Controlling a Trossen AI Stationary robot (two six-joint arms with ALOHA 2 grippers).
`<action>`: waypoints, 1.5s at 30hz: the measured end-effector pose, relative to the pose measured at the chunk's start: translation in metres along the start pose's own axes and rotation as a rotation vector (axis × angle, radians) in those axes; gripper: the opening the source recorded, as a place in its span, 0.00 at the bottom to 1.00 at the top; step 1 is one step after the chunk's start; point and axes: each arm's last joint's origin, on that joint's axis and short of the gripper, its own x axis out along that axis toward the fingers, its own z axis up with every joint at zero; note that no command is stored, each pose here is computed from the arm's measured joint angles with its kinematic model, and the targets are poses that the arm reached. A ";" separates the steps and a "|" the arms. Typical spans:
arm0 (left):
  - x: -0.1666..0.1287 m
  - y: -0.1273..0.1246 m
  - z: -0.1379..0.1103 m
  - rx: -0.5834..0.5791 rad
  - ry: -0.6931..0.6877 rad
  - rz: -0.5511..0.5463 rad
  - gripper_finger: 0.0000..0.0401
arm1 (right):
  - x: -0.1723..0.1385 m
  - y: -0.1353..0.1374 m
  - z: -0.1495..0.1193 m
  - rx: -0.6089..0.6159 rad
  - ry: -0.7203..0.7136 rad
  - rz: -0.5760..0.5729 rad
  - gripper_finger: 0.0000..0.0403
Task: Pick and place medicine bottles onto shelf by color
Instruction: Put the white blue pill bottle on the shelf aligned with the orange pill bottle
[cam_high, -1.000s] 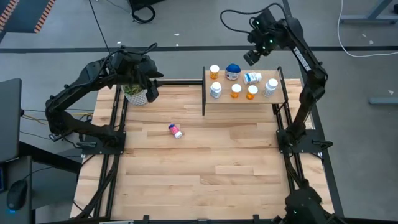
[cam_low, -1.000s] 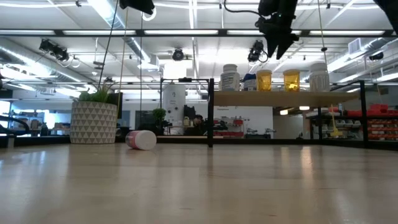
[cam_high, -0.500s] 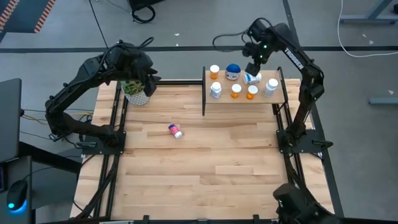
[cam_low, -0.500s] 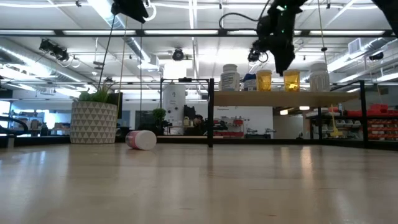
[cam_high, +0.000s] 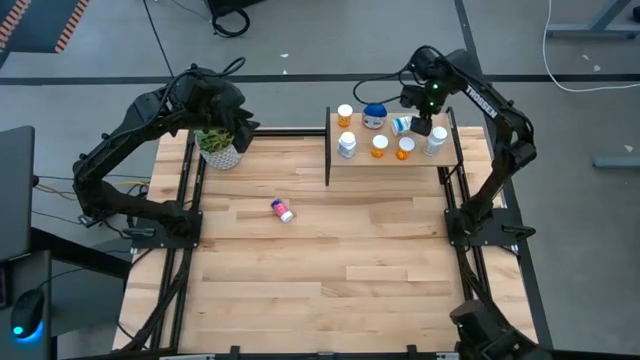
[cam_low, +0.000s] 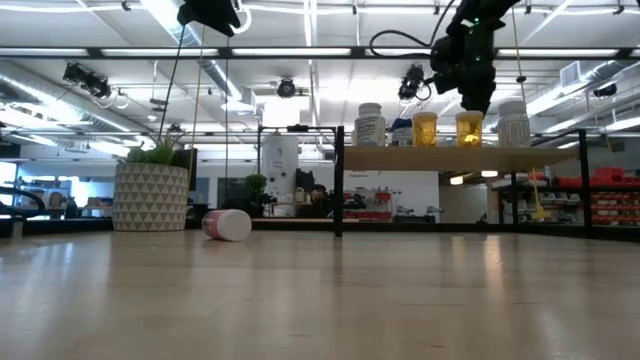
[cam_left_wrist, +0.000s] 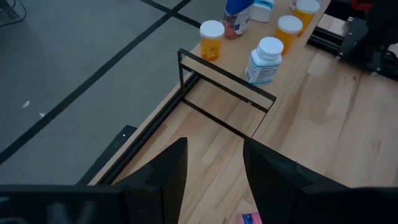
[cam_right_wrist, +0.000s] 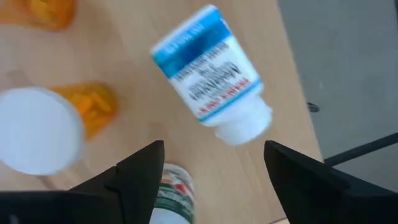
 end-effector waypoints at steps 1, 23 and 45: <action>0.000 0.000 0.000 -0.002 0.000 0.000 0.41 | 0.001 -0.001 -0.001 0.000 -0.005 -0.009 0.72; 0.000 0.000 0.000 -0.025 -0.001 -0.002 0.41 | 0.027 -0.008 0.004 0.076 -0.034 -0.054 0.74; 0.000 0.000 0.000 -0.030 0.003 -0.001 0.41 | 0.051 -0.002 0.002 0.078 -0.007 0.027 0.70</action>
